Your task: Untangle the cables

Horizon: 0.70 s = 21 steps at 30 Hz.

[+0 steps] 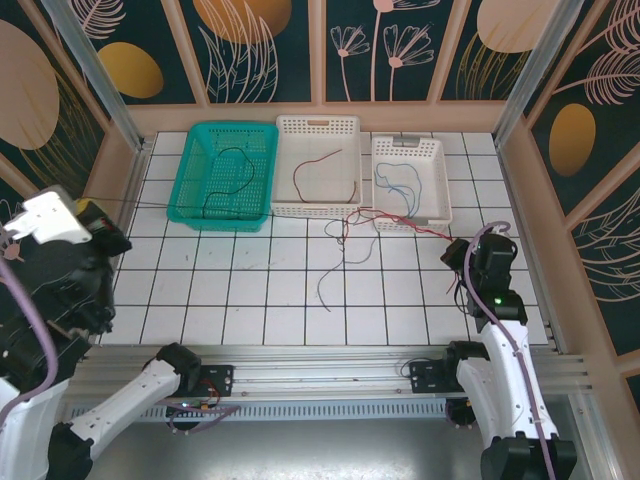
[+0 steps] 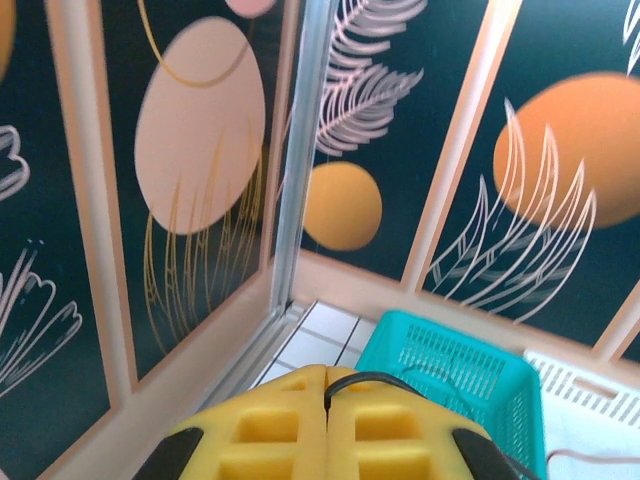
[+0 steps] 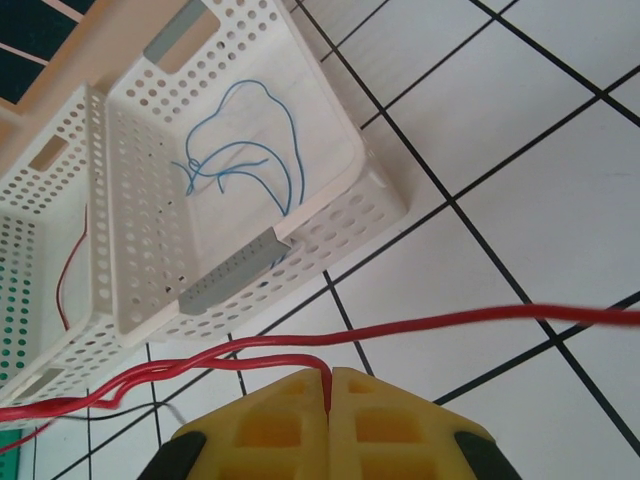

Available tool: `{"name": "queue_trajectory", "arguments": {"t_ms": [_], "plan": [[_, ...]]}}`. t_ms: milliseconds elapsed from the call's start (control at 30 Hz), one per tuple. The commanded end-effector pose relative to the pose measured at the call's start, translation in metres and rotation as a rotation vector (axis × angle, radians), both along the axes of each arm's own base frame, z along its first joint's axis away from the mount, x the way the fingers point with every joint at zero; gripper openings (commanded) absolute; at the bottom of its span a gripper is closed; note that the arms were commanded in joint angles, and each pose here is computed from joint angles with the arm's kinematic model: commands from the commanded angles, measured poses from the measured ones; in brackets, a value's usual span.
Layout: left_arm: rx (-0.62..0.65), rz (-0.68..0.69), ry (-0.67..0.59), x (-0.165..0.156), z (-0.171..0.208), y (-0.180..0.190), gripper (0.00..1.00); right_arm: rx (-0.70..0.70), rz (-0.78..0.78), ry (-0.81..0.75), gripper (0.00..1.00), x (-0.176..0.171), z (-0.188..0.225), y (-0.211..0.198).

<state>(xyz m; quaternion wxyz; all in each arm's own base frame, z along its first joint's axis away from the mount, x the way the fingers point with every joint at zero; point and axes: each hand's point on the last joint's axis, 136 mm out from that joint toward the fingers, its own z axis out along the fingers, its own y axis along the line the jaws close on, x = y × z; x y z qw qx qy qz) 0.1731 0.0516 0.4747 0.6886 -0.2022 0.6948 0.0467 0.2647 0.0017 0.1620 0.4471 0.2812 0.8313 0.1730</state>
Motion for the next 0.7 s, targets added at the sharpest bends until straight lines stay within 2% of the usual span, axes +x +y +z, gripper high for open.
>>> {"name": "queue_trajectory", "arguments": {"t_ms": [0,300,533,667], "plan": [[-0.016,0.018,-0.050,-0.004,0.017,0.005,0.00,-0.011,-0.031,0.005,0.00,0.000,-0.005,-0.005],[-0.070,0.058,-0.170,-0.028,0.047,0.025,0.00,-0.025,-0.048,0.031,0.00,0.000,-0.015,-0.006],[-0.056,-0.034,-0.111,-0.004,0.037,-0.002,0.00,-0.041,0.012,-0.011,0.00,-0.002,-0.013,0.014],[-0.060,-0.031,-0.141,-0.006,0.048,0.000,0.00,-0.071,0.031,-0.010,0.00,-0.003,-0.015,0.021]]}}
